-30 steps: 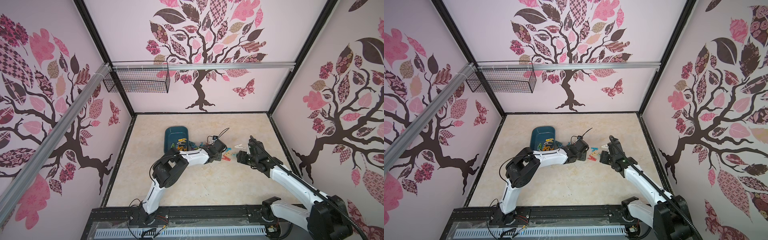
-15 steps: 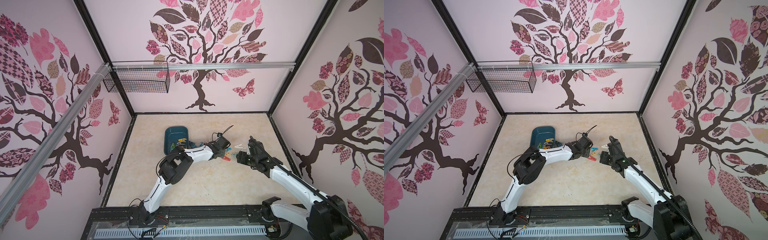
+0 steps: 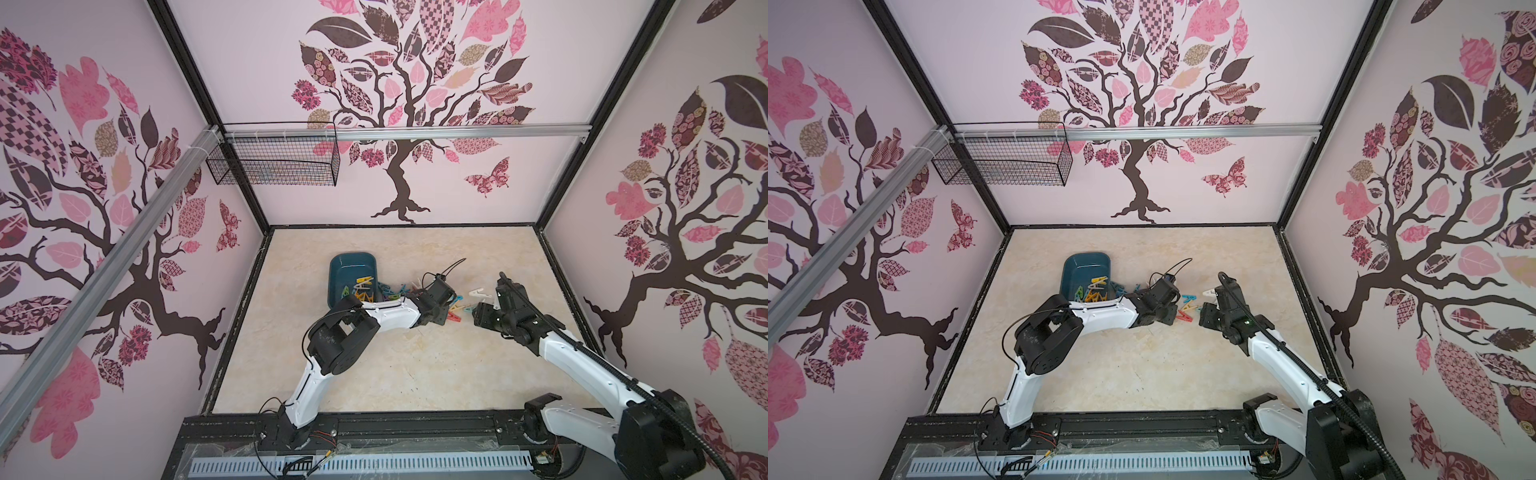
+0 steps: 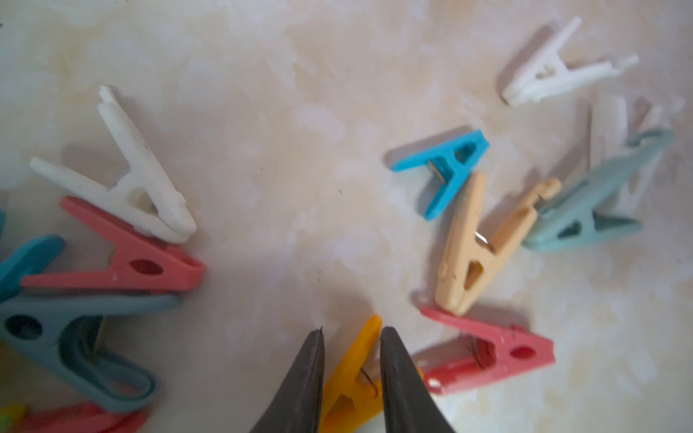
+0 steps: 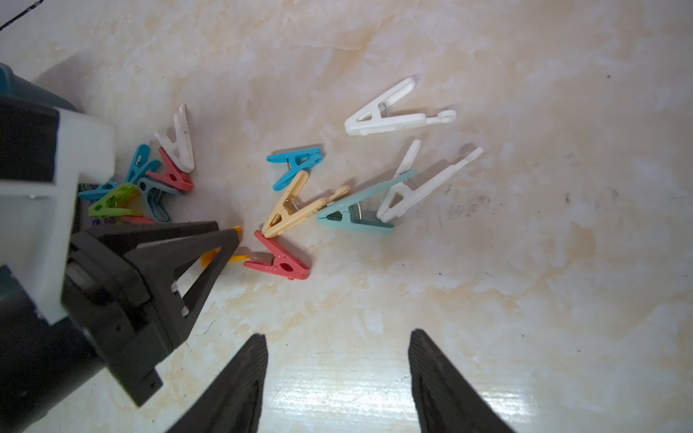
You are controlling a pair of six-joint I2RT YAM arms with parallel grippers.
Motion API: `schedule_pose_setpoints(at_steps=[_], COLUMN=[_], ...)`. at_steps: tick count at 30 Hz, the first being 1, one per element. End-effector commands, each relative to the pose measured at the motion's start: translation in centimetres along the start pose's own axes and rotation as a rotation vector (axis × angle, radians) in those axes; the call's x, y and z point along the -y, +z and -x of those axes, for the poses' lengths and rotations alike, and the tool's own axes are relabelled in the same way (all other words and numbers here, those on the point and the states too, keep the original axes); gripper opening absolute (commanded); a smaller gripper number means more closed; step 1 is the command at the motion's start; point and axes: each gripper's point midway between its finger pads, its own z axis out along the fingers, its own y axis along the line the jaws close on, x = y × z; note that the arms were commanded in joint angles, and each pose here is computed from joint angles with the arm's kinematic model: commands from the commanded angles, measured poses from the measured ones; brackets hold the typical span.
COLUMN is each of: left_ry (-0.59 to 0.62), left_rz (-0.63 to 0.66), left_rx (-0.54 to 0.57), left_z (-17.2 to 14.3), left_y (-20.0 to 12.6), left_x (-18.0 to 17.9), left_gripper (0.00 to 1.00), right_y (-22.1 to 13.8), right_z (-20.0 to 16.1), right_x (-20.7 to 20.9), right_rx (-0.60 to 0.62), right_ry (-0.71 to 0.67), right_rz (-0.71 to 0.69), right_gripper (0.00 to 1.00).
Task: Put the clothespins into the storage box
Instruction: Pick up the clothespin from the center of the board.
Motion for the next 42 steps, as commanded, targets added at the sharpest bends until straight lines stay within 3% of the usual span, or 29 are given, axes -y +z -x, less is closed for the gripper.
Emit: schedule_pose_setpoints(at_steps=[1, 6, 20, 25, 29, 35, 38, 42], left_ry=[0.028, 0.051, 0.090, 0.087, 0.064, -0.014, -0.079, -0.164], left_rz=[-0.024, 0.009, 0.013, 0.011, -0.004, -0.015, 0.017, 0.115], left_rx=[0.017, 0.021, -0.021, -0.005, 0.039, 0.111, 0.173, 0.256], left_z=[-0.3, 0.1, -0.8, -0.1, 1.2, 2.9, 3.9, 4.9], left_y=[-1.4, -1.3, 0.7, 0.0, -2.4, -7.8, -12.1, -17.6], left_x=[1.1, 0.7, 1.4, 1.5, 1.5, -0.7, -4.2, -11.5], left_gripper=[0.26, 0.19, 0.20, 0.10, 0.03, 0.02, 0.02, 0.03], right_y=[0.5, 0.6, 0.3, 0.3, 0.2, 0.5, 0.6, 0.9], right_z=[-0.6, -0.7, -0.9, -1.0, -0.9, -1.2, -1.5, -2.3], right_x=[0.3, 0.2, 0.4, 0.5, 0.5, 0.1, -0.5, -1.6], right_rx=[-0.017, -0.024, -0.020, -0.021, -0.018, -0.033, -0.051, -0.077], right_ry=[0.012, 0.020, 0.025, 0.023, 0.023, 0.035, 0.048, 0.045], right_rz=[-0.001, 0.004, 0.003, -0.001, -0.001, 0.023, 0.057, 0.098], right_gripper=[0.64, 0.64, 0.64, 0.64, 0.64, 0.64, 0.63, 0.62])
